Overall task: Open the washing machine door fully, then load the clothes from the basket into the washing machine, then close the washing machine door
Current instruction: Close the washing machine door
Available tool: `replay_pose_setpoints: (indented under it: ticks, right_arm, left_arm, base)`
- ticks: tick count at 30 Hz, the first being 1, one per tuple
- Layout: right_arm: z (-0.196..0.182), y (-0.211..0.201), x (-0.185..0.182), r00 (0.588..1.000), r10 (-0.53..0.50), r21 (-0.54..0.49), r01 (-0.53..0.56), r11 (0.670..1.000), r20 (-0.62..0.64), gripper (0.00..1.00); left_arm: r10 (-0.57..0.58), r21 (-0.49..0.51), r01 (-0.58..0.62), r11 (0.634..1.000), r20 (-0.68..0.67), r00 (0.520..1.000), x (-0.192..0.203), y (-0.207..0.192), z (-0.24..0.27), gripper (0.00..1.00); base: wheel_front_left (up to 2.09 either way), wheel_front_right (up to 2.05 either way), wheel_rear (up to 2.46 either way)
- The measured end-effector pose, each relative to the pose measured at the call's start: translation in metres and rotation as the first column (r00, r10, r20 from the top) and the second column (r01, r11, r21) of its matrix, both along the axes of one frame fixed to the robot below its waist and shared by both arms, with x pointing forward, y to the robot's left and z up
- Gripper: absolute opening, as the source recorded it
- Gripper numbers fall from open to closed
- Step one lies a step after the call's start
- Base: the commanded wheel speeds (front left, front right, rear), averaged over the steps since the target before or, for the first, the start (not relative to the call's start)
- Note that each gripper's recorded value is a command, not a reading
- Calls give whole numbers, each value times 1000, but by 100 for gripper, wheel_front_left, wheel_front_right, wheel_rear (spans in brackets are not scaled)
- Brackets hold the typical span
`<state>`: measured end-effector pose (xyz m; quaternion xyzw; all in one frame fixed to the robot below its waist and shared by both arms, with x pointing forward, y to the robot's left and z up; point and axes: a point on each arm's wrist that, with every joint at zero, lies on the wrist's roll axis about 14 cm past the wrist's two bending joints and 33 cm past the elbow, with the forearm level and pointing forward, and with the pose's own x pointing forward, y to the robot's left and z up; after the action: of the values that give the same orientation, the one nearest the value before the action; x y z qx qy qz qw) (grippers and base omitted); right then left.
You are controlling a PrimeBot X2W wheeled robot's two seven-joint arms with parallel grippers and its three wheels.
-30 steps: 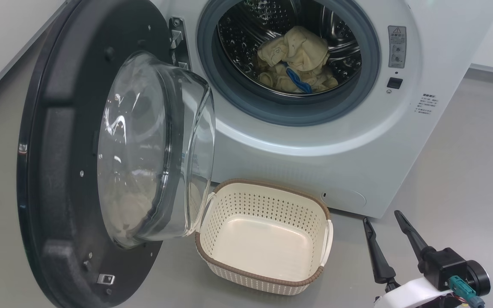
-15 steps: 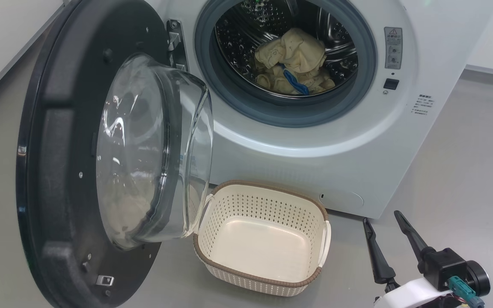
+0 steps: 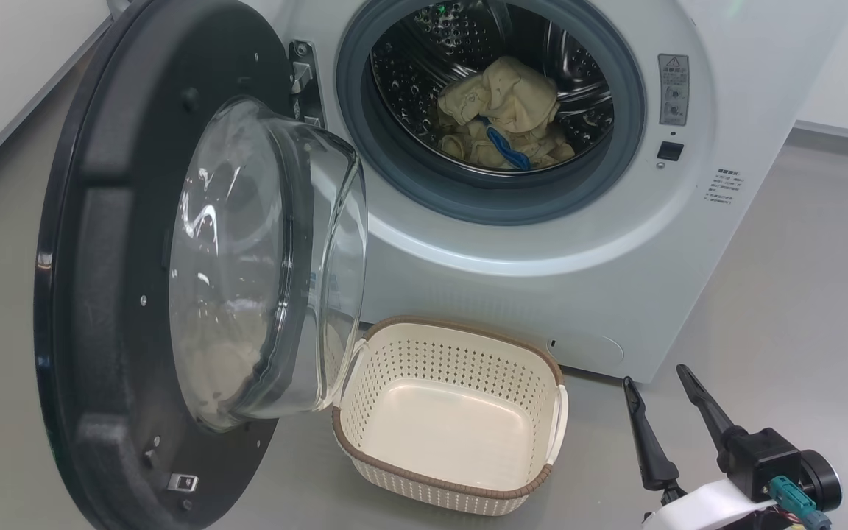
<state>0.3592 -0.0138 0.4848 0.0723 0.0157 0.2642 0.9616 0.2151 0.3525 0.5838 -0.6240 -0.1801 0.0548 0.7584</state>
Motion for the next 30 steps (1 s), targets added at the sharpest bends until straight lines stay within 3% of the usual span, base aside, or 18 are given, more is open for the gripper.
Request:
replay_pose_setpoints:
  ticks: [8,30]
  right_arm:
    - [1,1,-2,1000,2,1,-2,1000,2,100]
    - [-7,-8,-2,999,-28,4,28,1000,-24,100]
  left_arm:
    - [-17,28,19,999,-51,999,-1,-7,-9,0]
    - [-279,-26,278,960,-54,959,30,-65,-16,0]
  base:
    - [0,0,0]
    - [0,0,0]
